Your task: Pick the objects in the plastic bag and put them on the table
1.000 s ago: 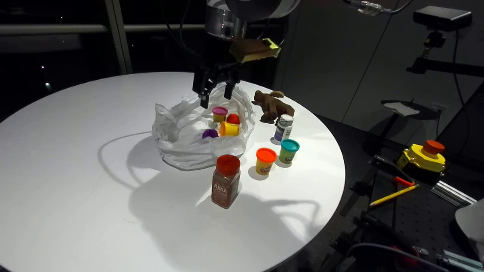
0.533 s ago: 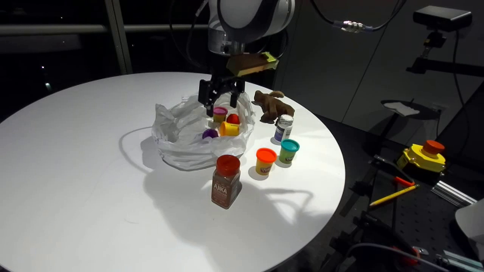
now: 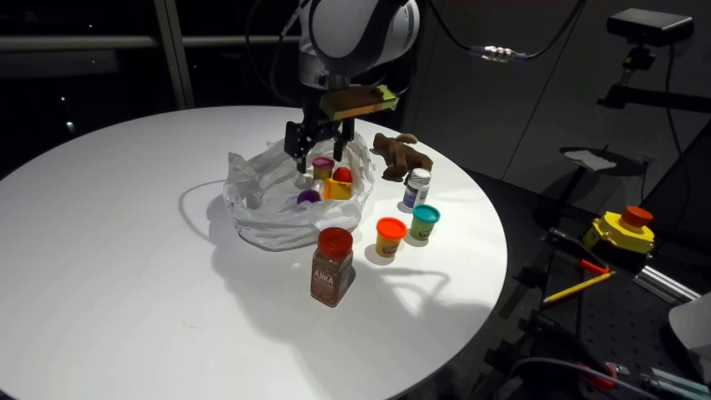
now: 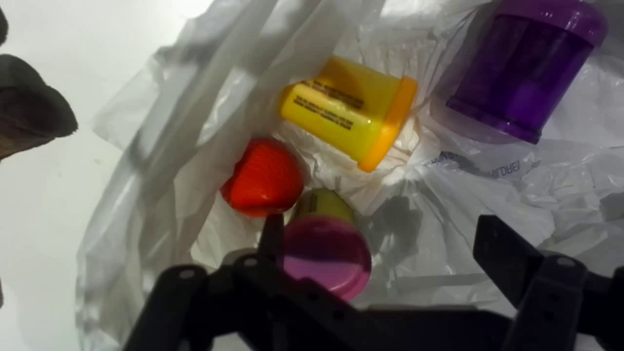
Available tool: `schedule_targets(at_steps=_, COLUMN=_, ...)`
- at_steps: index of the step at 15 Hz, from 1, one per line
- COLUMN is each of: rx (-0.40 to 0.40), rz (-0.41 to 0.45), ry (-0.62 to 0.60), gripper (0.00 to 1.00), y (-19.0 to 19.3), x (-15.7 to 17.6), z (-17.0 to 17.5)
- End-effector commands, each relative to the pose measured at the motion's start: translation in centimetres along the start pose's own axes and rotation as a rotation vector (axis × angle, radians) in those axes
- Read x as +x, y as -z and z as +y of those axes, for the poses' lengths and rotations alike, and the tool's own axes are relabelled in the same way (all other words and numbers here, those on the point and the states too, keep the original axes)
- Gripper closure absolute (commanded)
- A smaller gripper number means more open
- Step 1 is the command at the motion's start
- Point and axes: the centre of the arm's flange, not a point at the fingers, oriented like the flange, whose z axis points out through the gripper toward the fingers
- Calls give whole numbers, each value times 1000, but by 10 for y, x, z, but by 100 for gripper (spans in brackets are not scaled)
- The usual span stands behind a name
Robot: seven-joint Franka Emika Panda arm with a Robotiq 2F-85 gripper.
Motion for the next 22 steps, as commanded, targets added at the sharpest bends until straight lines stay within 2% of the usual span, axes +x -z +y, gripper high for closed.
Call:
schedule_targets(at_steps=1, rx=-48, rz=36, ry=-41, gripper=0, y=3, x=11, z=-4)
schedule_targets(at_steps=9, rx=-105, rz=57, ry=-78, gripper=0, y=-1, x=25, z=-1)
schedule_targets(at_steps=15, rx=-117, rz=30, ry=-98, gripper=0, y=-17, x=34, z=6)
schedule_targets(at_steps=16, rx=-117, rz=28, ry=-97, gripper=25, y=-18, x=33, z=6)
schedule_targets(at_steps=17, rx=-117, rz=28, ry=-98, gripper=25, y=-19, x=33, z=7)
schedule_targets(at_steps=20, rx=-107, rz=35, ry=-102, gripper=51, y=-10, x=24, z=6)
schedule_targets(at_steps=22, rx=-100, rz=28, ry=-107, gripper=65, y=-1, x=18, z=7)
